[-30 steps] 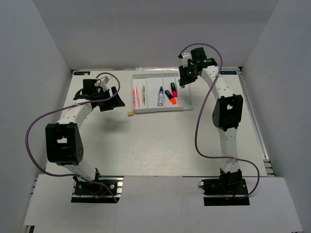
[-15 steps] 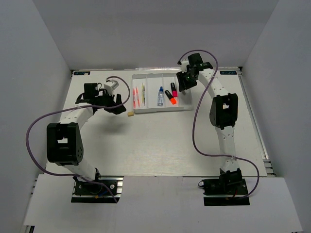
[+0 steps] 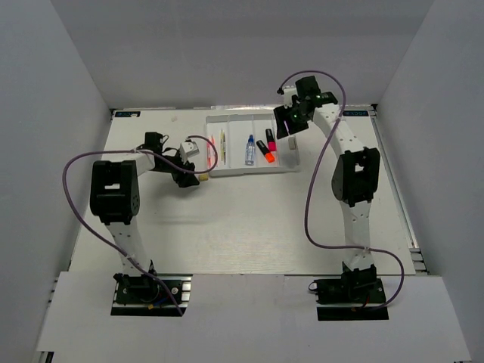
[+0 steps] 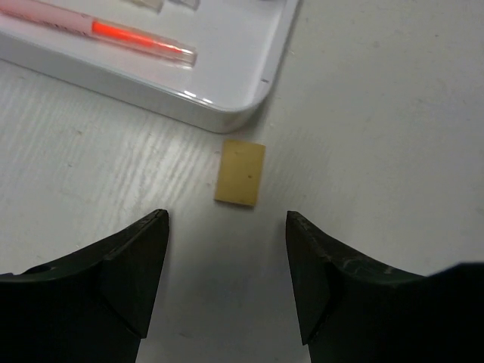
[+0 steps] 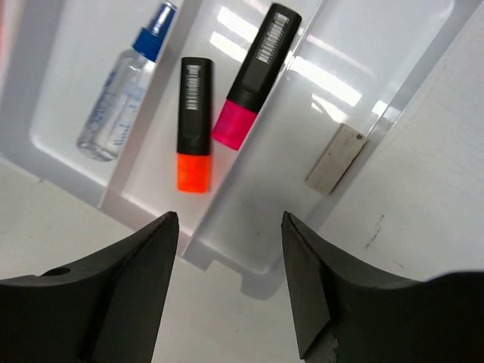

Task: Sort the stationery into containers
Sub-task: Pick up the stationery from the center of the board.

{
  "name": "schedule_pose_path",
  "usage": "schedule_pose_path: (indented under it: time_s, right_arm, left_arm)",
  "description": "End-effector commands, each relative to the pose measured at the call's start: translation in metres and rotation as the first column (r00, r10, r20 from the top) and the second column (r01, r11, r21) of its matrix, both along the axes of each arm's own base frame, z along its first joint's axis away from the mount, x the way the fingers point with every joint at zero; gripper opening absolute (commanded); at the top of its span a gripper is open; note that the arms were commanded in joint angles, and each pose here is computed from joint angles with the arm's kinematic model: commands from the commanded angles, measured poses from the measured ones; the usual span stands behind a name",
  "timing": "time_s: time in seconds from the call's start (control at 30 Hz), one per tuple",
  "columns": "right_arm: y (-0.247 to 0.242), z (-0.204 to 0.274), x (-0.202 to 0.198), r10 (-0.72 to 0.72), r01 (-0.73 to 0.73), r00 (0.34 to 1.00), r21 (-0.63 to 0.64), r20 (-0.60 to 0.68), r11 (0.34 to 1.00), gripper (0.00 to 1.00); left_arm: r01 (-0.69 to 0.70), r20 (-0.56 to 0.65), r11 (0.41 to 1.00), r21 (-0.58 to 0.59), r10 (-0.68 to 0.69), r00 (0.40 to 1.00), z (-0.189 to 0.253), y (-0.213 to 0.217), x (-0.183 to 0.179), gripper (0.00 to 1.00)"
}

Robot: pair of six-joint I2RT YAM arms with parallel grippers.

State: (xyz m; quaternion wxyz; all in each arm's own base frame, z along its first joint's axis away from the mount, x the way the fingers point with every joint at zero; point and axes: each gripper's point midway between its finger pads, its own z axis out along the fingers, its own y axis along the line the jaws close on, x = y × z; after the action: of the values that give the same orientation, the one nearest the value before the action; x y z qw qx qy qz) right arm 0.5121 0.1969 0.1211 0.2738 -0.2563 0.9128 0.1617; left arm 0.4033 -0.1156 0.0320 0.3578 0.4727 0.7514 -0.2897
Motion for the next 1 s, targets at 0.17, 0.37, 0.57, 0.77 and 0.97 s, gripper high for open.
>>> schedule_pose_path:
  time_s: [0.17,0.37,0.57,0.77,0.97]
  right_arm:
    - [-0.002,0.094,-0.021,-0.001,-0.011,0.991,0.089,0.134,0.996,0.63]
    - [-0.007,0.091,-0.023,-0.005,-0.004,0.992,0.076,0.127,0.997,0.62]
    - [-0.01,0.091,-0.022,-0.011,0.002,0.992,0.072,0.129,0.997,0.62]
    - [-0.016,0.091,-0.024,-0.015,0.008,0.992,0.062,0.124,0.998,0.62]
    - [-0.022,0.097,-0.031,-0.024,0.015,0.992,0.071,0.121,0.997,0.62]
  left_arm:
    - [0.131,0.121,0.991,0.0,-0.13,0.984,0.009,-0.014,0.021,0.71]
    - [0.174,0.133,0.983,0.063,-0.181,0.975,0.0,-0.02,0.014,0.73]
    - [0.211,0.119,0.97,0.124,-0.226,0.967,-0.012,-0.031,0.008,0.67]
    - [0.241,0.074,0.953,0.183,-0.258,0.963,-0.02,-0.031,0.003,0.44]
    - [0.24,0.054,0.941,0.237,-0.259,0.964,-0.008,-0.013,-0.021,0.28]
